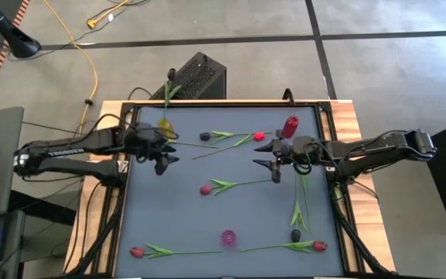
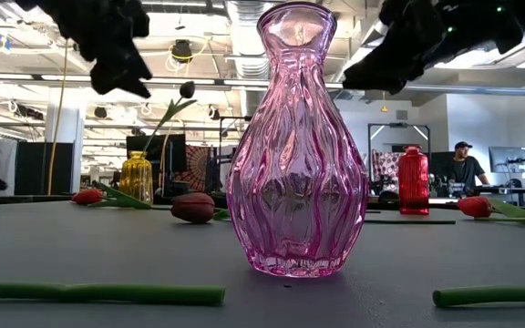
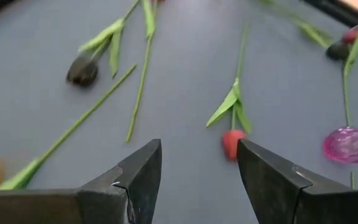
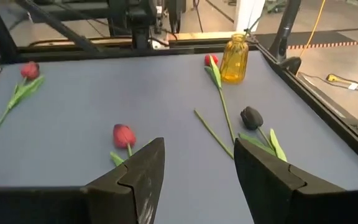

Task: Sort flowers into vase by color
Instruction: Put the top black flower into the yellow vase

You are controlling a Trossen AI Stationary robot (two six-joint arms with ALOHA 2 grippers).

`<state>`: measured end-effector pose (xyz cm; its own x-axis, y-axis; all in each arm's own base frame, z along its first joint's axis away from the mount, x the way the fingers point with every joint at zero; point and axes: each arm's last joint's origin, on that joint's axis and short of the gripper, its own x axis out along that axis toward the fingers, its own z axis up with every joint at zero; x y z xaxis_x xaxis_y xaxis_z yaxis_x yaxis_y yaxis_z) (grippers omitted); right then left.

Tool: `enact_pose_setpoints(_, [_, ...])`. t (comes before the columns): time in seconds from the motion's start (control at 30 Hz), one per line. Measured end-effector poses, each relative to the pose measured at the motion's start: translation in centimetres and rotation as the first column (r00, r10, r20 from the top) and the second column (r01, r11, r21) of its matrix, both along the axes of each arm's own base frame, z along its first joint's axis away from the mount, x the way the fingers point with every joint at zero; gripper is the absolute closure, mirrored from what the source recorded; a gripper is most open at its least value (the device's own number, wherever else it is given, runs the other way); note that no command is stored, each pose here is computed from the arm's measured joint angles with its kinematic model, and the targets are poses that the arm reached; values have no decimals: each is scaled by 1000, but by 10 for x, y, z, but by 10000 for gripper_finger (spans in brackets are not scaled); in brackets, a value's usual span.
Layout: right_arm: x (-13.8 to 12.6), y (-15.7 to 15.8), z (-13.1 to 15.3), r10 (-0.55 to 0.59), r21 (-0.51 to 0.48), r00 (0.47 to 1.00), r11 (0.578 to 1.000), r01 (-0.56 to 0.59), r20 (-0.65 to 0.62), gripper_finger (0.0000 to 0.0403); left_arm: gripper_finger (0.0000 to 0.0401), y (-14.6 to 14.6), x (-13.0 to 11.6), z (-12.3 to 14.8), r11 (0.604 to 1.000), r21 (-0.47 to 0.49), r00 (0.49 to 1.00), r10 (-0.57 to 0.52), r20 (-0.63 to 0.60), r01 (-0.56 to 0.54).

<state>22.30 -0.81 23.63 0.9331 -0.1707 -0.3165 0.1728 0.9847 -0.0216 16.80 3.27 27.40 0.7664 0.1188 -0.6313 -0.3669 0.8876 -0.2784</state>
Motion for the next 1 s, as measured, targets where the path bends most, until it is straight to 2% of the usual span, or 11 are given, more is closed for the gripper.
enact_pose_setpoints(0.17, [25,-14,-2,-47,-8,992,999,46,-116,181,204,-14,9,7,996,84,996,-29,85,22])
enact_pose_setpoints(0.33, [62,-40,-2,-101,-66,958,994,86,-270,181,204,-24,18,6,990,137,994,-60,95,46])
enact_pose_setpoints(0.43, [84,-64,-8,-136,-98,916,989,107,-378,181,204,-27,23,1,987,150,996,-60,60,51])
enact_pose_setpoints(0.57, [106,-95,-24,-167,-113,828,986,125,-535,181,204,-30,30,-7,986,154,998,-65,15,62])
enact_pose_setpoints(0.73, [120,-131,-47,-188,-115,739,982,149,-647,181,204,-31,40,-18,986,150,996,-71,-45,77])
enact_pose_setpoints(1.0, [123,-167,-73,-143,-28,724,985,168,-675,189,204,-31,49,-31,977,177,987,-101,-124,123])
